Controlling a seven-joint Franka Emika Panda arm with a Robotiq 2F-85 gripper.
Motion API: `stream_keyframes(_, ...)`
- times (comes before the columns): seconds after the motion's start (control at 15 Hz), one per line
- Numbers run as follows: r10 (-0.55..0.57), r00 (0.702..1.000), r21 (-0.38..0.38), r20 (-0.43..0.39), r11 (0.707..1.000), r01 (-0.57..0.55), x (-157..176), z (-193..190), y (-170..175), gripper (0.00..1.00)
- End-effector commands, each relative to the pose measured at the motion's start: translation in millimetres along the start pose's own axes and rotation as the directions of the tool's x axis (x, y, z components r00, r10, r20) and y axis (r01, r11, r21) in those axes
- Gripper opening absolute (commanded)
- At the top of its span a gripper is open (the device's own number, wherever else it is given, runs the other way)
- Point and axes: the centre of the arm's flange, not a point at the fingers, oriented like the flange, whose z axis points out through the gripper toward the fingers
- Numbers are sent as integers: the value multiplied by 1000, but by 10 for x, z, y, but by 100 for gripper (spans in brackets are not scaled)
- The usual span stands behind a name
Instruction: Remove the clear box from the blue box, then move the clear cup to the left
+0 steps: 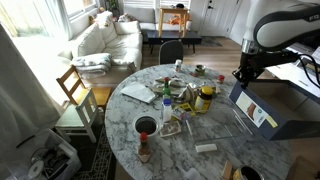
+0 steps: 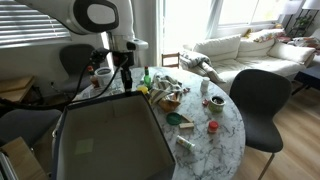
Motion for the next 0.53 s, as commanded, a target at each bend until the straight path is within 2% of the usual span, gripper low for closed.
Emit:
stream_keyframes(0.0, -50, 998, -11, 26, 999, 51, -76, -362, -296, 1)
stream_keyframes(0.2, -84, 995, -9, 44, 996, 85, -149, -603, -642, 1)
stream_keyframes(0.47, -63, 994, 25, 95, 998, 61, -277, -832, -994, 1)
